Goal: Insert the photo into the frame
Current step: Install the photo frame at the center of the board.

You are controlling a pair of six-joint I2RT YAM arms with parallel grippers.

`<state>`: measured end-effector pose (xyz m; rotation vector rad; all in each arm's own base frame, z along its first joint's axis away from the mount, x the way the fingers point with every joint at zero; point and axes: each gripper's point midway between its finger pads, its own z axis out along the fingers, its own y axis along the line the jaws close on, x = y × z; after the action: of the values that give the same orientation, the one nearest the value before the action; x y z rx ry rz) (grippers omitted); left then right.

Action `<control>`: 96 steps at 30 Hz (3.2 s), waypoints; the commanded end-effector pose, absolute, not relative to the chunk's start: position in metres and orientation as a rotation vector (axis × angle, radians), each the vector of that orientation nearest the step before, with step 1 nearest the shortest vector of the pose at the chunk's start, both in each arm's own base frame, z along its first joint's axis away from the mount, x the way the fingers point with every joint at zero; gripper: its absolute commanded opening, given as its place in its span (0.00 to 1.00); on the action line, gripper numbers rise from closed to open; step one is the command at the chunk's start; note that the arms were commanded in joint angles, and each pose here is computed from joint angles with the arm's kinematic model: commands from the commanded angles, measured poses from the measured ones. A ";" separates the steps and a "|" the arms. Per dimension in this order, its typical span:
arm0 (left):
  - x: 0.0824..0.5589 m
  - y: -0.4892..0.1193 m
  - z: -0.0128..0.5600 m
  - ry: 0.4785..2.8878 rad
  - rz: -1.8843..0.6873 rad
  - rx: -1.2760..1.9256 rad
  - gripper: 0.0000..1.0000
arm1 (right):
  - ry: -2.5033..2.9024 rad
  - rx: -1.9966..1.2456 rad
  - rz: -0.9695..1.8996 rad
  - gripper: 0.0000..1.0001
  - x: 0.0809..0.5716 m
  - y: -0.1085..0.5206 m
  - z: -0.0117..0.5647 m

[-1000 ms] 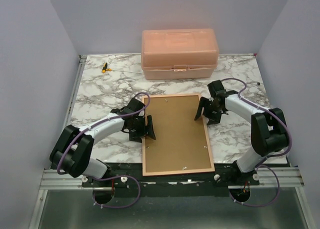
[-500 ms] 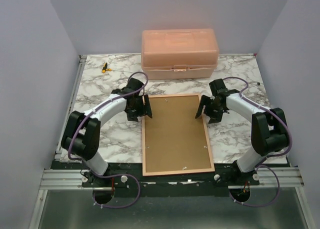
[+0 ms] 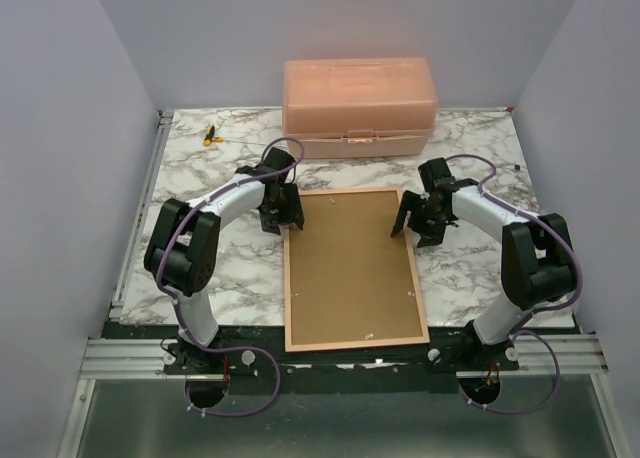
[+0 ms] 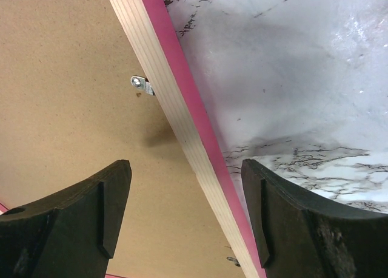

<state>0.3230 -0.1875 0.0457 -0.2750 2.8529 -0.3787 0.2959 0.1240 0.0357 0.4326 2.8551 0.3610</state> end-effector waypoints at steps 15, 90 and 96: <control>0.337 -0.172 0.014 2.876 -0.123 -0.228 0.34 | 2.871 0.437 0.350 0.81 0.297 0.121 0.027; 0.272 -0.153 0.025 2.816 -0.700 -0.440 0.32 | 2.717 -0.099 1.209 0.66 0.347 0.415 0.054; 0.269 -0.151 0.019 2.833 -0.687 -0.451 0.30 | 2.750 -0.127 1.195 0.65 0.339 0.422 0.037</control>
<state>0.2793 -0.1563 0.0343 -0.4392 2.7820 -0.7250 0.3479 0.4106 0.0536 -0.1018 2.7203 1.1741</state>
